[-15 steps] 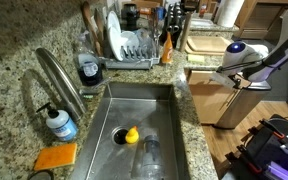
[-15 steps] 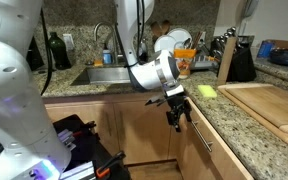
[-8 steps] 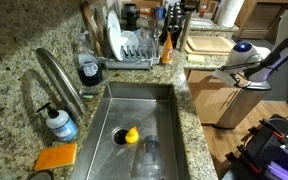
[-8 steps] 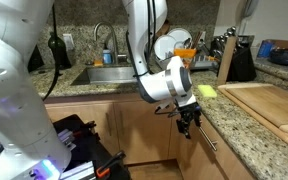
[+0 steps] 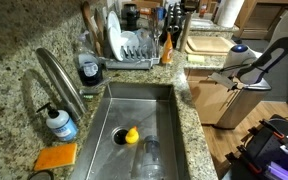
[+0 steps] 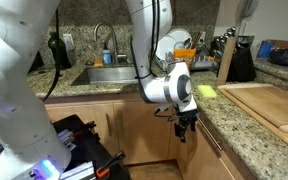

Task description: Close the open drawer

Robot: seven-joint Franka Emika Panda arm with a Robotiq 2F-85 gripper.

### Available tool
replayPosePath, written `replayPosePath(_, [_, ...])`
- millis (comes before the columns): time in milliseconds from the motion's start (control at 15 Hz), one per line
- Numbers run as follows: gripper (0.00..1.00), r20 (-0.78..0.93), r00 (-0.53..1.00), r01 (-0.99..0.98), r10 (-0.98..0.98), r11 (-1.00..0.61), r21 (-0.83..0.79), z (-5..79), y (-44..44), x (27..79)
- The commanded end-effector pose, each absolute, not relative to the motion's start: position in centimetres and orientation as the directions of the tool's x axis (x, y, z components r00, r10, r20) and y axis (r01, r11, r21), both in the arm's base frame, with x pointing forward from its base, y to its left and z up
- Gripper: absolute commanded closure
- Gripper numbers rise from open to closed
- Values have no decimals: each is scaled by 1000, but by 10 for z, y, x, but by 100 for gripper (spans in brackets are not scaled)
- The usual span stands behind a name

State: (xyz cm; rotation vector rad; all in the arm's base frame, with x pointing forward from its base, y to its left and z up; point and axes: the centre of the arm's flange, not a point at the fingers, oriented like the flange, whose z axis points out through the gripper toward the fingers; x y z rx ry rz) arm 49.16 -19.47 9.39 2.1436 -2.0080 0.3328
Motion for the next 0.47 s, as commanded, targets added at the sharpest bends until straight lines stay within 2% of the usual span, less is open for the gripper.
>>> replayPosePath(0, [0,161,201,-979,-966,-194,62,96,-173,498])
replayPosePath(267, [0,321,281,-959,-904,-279,53,122,-133,484])
replayPosePath(333, [0,251,254,-967,-934,-250,51,98,-151,503])
replayPosePath(400, [0,283,265,-964,-922,-263,48,106,-144,505])
